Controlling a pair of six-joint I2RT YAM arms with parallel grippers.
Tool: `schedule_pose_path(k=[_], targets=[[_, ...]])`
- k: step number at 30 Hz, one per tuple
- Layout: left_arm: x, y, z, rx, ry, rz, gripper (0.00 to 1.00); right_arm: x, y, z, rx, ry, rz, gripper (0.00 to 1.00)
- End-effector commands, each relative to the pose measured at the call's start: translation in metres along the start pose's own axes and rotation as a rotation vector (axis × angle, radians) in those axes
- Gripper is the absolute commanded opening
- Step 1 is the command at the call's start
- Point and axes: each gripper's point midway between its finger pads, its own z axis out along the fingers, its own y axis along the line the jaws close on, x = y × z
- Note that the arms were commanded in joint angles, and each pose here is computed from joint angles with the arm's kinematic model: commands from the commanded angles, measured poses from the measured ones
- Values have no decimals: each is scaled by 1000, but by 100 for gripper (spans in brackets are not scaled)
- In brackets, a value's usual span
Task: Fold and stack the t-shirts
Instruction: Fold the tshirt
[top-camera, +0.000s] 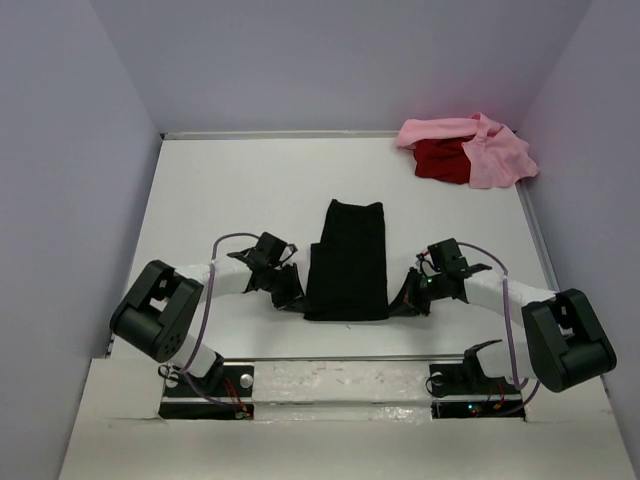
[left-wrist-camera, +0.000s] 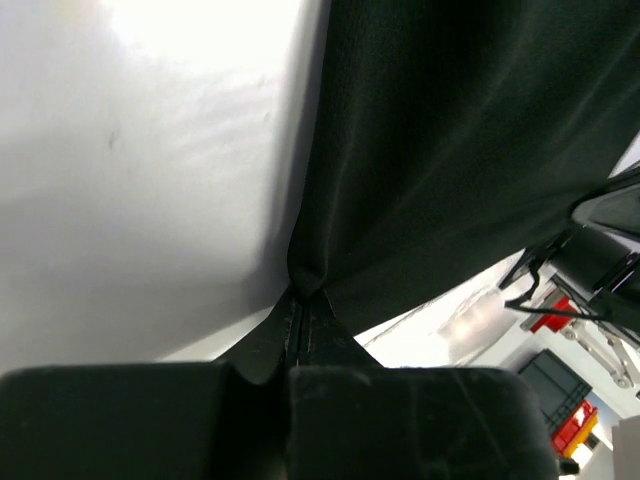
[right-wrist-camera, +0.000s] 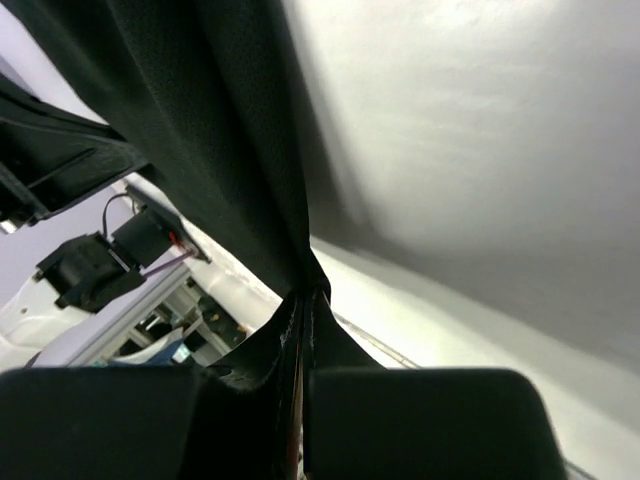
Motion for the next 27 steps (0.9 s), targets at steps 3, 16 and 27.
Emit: schedule_pose_path(k=[3, 16, 27], targets=[[43, 18, -25, -98, 130, -75, 0, 20, 19, -22, -3, 77, 14, 0], [44, -26, -97, -89, 39, -79, 0, 38, 55, -73, -14, 49, -65, 0], [18, -52, -117, -93, -55, -56, 0, 10, 96, -89, -40, -41, -168, 0]])
